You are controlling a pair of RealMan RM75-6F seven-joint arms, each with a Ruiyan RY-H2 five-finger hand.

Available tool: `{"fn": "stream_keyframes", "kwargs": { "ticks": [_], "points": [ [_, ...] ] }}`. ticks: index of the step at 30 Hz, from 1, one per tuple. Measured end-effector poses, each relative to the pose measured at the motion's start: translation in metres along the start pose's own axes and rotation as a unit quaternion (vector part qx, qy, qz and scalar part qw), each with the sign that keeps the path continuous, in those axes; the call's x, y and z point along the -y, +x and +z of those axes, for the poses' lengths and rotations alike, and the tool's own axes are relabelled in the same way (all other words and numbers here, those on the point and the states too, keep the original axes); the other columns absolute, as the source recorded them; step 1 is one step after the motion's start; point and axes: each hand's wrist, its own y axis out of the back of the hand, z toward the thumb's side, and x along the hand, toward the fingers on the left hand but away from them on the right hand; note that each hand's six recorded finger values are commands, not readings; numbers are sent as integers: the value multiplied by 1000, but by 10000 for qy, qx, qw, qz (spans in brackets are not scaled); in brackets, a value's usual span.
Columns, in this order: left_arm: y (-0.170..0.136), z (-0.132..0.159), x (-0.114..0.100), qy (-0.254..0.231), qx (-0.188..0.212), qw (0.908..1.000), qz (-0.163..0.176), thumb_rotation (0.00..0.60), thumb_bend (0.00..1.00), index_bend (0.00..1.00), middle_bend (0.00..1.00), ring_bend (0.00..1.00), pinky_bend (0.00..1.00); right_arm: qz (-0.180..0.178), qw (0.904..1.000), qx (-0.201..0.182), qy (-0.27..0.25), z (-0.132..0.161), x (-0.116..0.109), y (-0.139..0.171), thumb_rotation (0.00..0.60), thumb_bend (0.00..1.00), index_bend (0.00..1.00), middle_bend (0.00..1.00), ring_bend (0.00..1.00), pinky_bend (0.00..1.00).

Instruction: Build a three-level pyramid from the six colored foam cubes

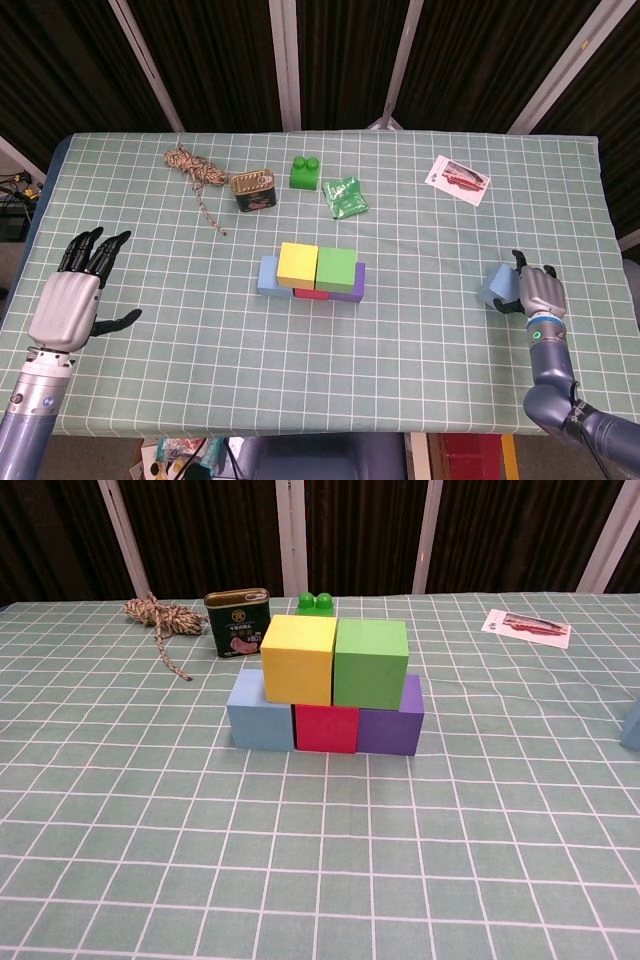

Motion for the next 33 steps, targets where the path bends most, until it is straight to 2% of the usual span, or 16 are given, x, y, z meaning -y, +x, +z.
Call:
{"fn": "stream_keyframes", "kwargs": {
  "ticks": [11, 17, 26, 33],
  "points": [
    [-1, 0, -1, -26, 17, 10000, 13, 600, 72, 7, 127, 0, 13, -233, 9990, -383, 45, 11, -18, 12, 600, 313, 0, 364, 261, 0],
    [-2, 5, -3, -41, 89, 9999, 23, 600, 72, 7, 127, 0, 13, -248, 9954, -905, 192, 23, -27, 27, 600, 311, 0, 365, 261, 0],
    [-5, 11, -4, -45, 181, 9998, 10, 600, 72, 7, 127, 0, 13, -30, 9777, -2030, 539, 48, -18, 54, 600, 311, 0, 364, 261, 0],
    [-5, 13, -4, -87, 210, 9997, 0, 600, 72, 7, 127, 0, 13, 226, 9669, -2453, 662, 62, -1, 59, 600, 311, 0, 364, 258, 0]
  ]
}}
